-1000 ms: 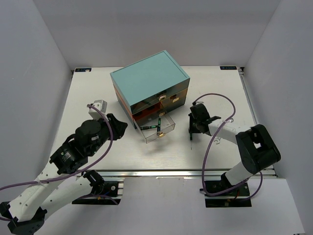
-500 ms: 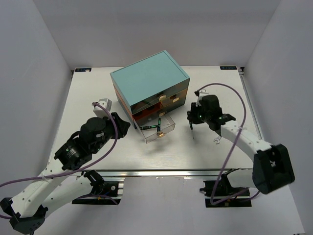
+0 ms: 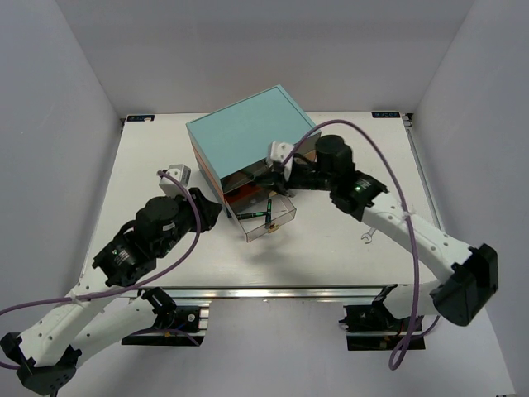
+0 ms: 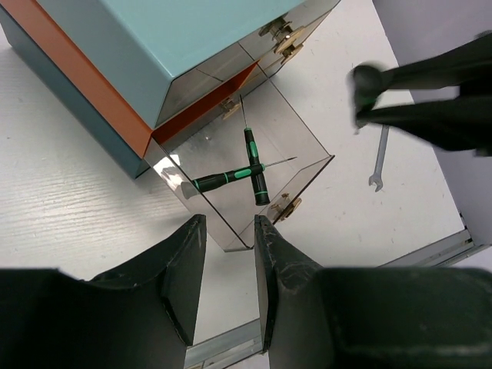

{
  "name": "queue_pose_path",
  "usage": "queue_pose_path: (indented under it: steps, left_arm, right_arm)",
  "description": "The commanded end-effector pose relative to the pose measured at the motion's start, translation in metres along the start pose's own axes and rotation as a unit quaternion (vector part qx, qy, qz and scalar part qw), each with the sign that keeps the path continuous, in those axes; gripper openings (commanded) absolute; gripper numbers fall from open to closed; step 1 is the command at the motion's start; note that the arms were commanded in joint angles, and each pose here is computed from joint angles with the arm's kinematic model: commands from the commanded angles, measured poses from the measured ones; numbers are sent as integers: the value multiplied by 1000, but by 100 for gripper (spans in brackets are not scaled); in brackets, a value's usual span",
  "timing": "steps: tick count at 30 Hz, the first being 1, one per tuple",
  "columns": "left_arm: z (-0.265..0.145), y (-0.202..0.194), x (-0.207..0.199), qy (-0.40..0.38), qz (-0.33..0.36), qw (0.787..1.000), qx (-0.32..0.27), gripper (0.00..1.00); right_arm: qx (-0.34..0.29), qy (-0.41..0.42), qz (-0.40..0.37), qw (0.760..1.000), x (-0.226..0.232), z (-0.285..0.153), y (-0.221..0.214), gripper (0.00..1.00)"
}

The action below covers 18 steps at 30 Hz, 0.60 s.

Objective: Sort the tools into containers

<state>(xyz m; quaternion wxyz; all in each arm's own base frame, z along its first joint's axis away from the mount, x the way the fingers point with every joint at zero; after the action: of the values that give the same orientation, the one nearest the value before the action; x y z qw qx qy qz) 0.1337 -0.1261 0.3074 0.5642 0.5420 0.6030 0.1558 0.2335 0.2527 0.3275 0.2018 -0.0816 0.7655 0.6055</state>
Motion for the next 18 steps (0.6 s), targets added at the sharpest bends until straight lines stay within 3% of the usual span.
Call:
queue_pose_path:
  steps: [1,7,9,10,11,13,18]
  left_arm:
    - [-9,13,-7,-20,-2,1000,-19,42]
    - [-13,15,-6,-21,-9,999,-34,42]
    - [-13,15,-6,-21,-10,999,-34,42]
    - [-13,15,-6,-22,-10,999,-34,42]
    - [-12,15,-6,-22,-11,999,-35,42]
    - [-8,14,-6,-23,-7,999,-36,42]
    - [2,18,-10,-15,6,999,-45,37]
  right_arm:
    - [2,59,-98,993,1,29,0,0]
    - [47,108,-119,986,11,55,-22,0]
    - [67,119,-122,983,15,55,-32,11]
    - [77,123,-124,982,15,55,-37,21]
    - [85,128,-129,980,17,55,-40,39]
    - [97,129,-125,979,18,51,-43,51]
    - [72,100,-122,985,13,37,-15,55]
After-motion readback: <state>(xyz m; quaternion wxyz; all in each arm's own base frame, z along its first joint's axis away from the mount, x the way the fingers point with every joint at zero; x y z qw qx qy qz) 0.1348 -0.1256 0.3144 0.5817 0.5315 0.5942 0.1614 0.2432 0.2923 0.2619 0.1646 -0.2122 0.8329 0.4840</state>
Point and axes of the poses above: each gripper's point midway between its finger pads, its own z axis out along the fingers, its own x axis along the line the jaws close on, y = z × x, the point moved 9 cm from there along -z, back along the fingers, and after that the axes turned 7 degrees about -z, right-handed, at the moved point
